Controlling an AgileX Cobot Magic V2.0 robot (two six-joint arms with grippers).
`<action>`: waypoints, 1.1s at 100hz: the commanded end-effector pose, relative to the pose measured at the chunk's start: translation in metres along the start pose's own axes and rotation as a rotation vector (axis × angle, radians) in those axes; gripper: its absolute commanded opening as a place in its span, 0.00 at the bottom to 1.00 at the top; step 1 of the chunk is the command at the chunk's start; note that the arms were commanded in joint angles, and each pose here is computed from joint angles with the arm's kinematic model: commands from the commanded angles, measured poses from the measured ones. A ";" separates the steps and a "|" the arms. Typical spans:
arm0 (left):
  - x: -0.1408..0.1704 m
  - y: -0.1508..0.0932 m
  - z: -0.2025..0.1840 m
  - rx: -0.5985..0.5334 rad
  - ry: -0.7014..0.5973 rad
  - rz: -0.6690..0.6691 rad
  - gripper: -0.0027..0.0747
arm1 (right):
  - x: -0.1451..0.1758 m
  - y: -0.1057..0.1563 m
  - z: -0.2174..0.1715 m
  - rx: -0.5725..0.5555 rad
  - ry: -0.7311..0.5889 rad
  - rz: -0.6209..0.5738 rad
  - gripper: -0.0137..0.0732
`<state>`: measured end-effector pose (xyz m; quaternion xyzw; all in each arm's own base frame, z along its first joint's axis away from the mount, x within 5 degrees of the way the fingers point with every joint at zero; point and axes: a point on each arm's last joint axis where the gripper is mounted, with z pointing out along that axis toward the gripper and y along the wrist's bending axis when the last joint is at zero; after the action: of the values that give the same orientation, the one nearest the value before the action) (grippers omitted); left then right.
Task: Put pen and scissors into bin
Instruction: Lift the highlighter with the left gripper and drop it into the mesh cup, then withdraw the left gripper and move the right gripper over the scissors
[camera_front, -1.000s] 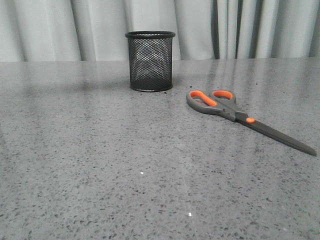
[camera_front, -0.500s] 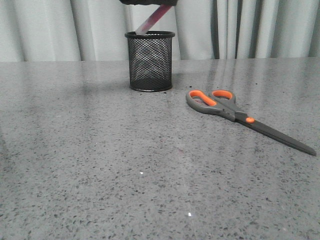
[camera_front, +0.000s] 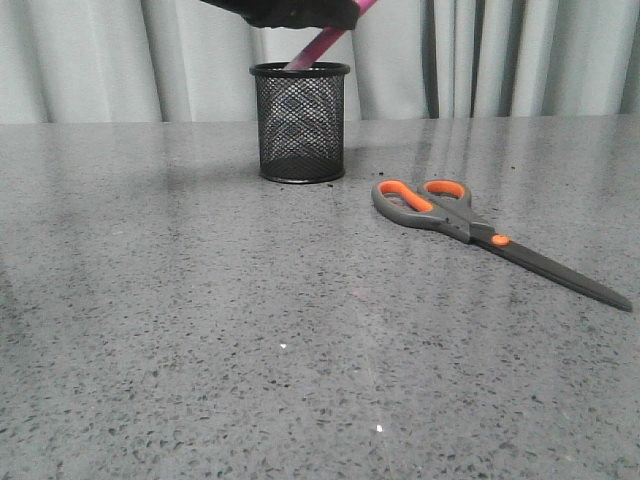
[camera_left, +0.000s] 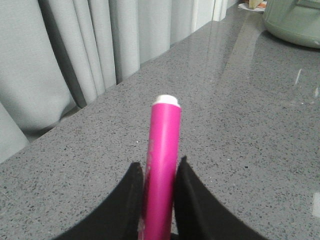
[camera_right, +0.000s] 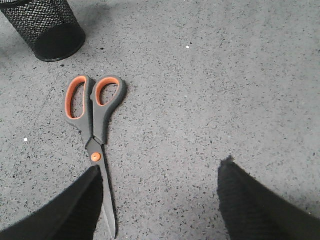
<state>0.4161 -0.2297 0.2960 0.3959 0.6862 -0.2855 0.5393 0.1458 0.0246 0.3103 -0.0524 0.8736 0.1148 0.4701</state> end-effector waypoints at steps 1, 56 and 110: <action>-0.037 -0.006 -0.017 0.007 -0.104 0.007 0.42 | -0.015 0.000 -0.005 0.017 -0.083 -0.010 0.67; -0.106 0.008 -0.141 0.066 -0.245 0.038 0.11 | -0.016 0.000 -0.005 0.012 -0.084 -0.004 0.67; -0.119 -0.043 -0.282 -0.556 -0.226 0.067 0.01 | -0.031 0.019 -0.007 -0.123 -0.113 -0.106 0.67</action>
<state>0.2761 -0.0594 0.4672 0.2997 0.6802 -0.1199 0.6581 0.1475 0.0357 0.3216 -0.0906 0.8569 0.1479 0.4854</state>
